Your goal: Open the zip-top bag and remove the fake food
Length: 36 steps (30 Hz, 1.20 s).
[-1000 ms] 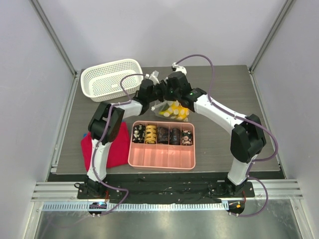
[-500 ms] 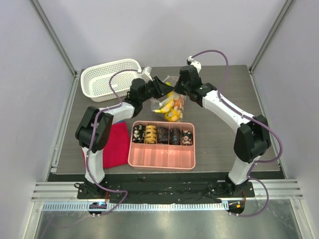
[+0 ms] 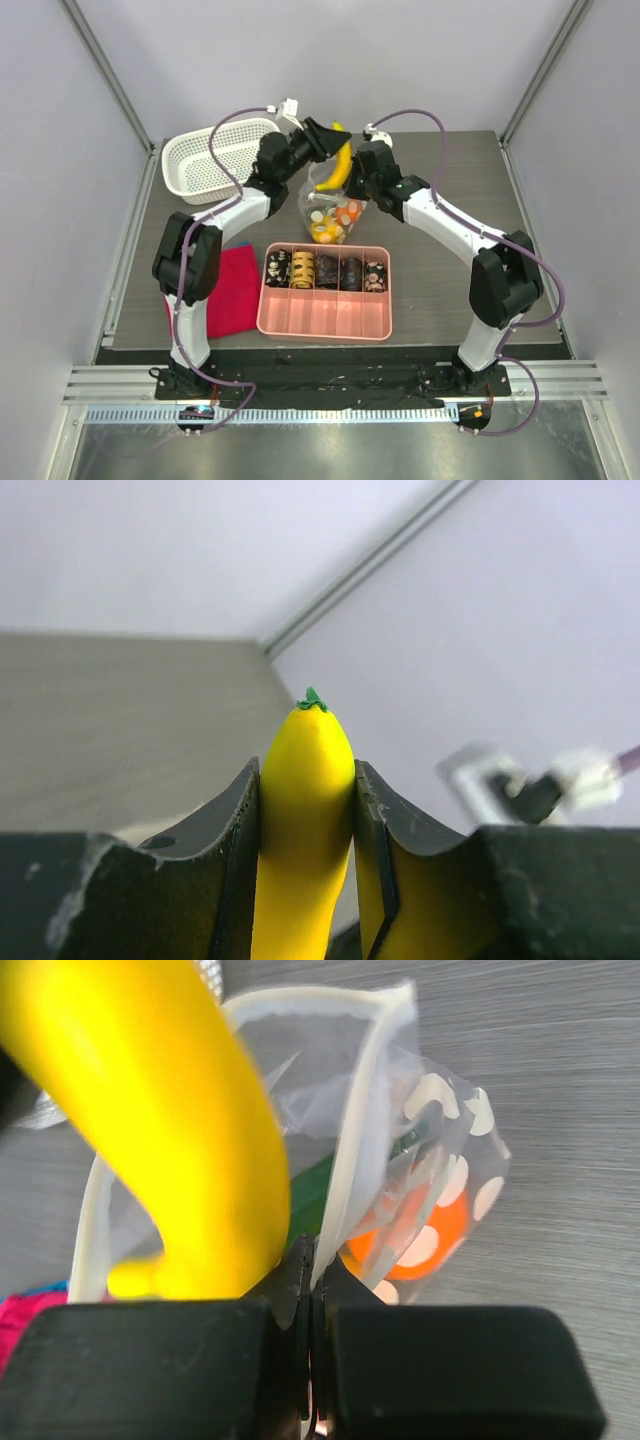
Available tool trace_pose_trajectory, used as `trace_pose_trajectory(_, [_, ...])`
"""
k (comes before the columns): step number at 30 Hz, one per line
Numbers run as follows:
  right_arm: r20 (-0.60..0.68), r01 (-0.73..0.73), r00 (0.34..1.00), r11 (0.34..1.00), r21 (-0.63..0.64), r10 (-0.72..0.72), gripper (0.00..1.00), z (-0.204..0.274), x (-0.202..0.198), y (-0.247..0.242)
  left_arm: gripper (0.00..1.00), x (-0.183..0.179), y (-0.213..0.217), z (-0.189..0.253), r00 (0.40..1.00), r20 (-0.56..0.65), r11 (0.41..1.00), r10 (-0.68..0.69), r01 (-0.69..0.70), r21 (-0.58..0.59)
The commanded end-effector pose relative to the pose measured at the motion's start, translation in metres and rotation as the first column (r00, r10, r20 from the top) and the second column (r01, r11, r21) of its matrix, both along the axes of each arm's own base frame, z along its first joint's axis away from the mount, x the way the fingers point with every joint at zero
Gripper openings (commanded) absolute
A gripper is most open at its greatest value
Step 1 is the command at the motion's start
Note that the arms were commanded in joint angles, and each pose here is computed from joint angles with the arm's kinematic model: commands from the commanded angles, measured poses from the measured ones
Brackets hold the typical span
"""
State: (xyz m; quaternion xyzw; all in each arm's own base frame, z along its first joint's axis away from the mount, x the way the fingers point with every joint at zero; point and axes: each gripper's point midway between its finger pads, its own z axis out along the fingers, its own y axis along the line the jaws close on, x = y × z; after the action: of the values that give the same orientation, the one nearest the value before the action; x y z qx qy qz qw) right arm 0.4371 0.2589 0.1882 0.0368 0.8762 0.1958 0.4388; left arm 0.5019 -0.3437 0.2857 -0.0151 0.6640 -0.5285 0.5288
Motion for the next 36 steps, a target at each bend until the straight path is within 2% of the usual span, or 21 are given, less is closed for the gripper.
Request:
trace_pose_trajectory(1, [0.087, -0.106, 0.991, 0.993, 0.059, 0.1, 0.01, 0.039, -0.01, 0.025, 0.0, 0.02, 0.016, 0.054, 0.985, 0.141, 0.984, 0.099, -0.076, -0.163])
trace_pose_trajectory(4, [0.105, -0.074, 0.992, 0.997, 0.033, 0.071, 0.01, 0.046, -0.007, 0.017, 0.0, 0.019, 0.029, 0.058, 0.982, 0.128, 0.959, 0.136, -0.098, -0.265])
trace_pose_trajectory(5, [0.11, -0.053, 0.993, 0.998, 0.014, 0.052, 0.01, 0.047, -0.005, 0.013, 0.0, 0.016, 0.037, 0.072, 0.973, 0.157, 0.938, 0.168, -0.108, -0.329])
trace_pose_trajectory(11, [0.128, -0.069, 0.989, 0.997, -0.027, 0.072, 0.01, 0.055, -0.006, 0.011, 0.0, 0.014, 0.055, 0.099, 0.957, 0.201, 0.867, 0.209, -0.087, -0.49])
trace_pose_trajectory(15, [0.114, -0.061, 0.991, 0.996, -0.058, 0.068, 0.01, 0.048, -0.006, 0.008, 0.0, 0.018, 0.08, 0.113, 0.962, 0.168, 0.736, 0.215, -0.046, -0.676])
trace_pose_trajectory(16, [0.116, -0.036, 0.992, 0.997, -0.073, 0.045, 0.01, 0.047, -0.003, 0.003, 0.0, 0.011, 0.096, 0.128, 0.957, 0.199, 0.67, 0.212, 0.006, -0.742])
trace_pose_trajectory(18, [0.114, -0.005, 0.993, 0.996, -0.089, 0.015, 0.01, 0.047, -0.002, -0.003, 0.0, 0.013, 0.11, 0.129, 0.957, 0.203, 0.639, 0.208, 0.024, -0.768])
trace_pose_trajectory(20, [0.107, 0.008, 0.994, 0.996, -0.084, 0.001, 0.01, 0.046, -0.002, -0.005, 0.0, 0.02, 0.135, 0.132, 0.952, 0.205, 0.652, 0.228, 0.007, -0.758])
trace_pose_trajectory(25, [0.096, 0.015, 0.995, 0.994, -0.111, -0.004, 0.01, 0.044, -0.003, -0.008, 0.0, 0.02, 0.18, 0.147, 0.933, 0.245, 0.746, 0.264, -0.037, -0.664])
trace_pose_trajectory(29, [0.092, 0.026, 0.996, 0.993, -0.119, -0.015, 0.01, 0.04, -0.007, -0.013, 0.0, 0.053, 0.221, 0.114, 0.933, 0.155, 0.824, 0.324, -0.197, -0.532])
trace_pose_trajectory(30, [0.087, 0.027, 0.996, 0.992, -0.119, -0.017, 0.01, 0.038, -0.009, -0.015, 0.0, 0.061, 0.24, 0.105, 0.927, 0.131, 0.828, 0.353, -0.244, -0.506])
trace_pose_trajectory(32, [0.083, 0.023, 0.996, 0.993, -0.119, -0.013, 0.01, 0.036, -0.01, -0.014, 0.0, 0.073, 0.251, 0.08, 0.934, 0.077, 0.841, 0.35, -0.277, -0.465])
trace_pose_trajectory(33, [0.079, 0.02, 0.997, 0.993, -0.12, -0.01, 0.01, 0.034, -0.012, -0.014, 0.0, 0.077, 0.268, 0.076, 0.935, 0.06, 0.83, 0.35, -0.279, -0.483])
trace_pose_trajectory(35, [0.079, 0.02, 0.997, 0.99, -0.137, -0.009, 0.01, 0.031, -0.011, -0.016, 0.0, 0.084, 0.275, 0.061, 0.95, 0.042, 0.814, 0.308, -0.241, -0.529])
trace_pose_trajectory(36, [0.084, 0.037, 0.996, 0.989, -0.146, -0.025, 0.01, 0.031, -0.009, -0.019, 0.0, 0.081, 0.282, 0.069, 0.952, 0.061, 0.786, 0.301, -0.211, -0.581])
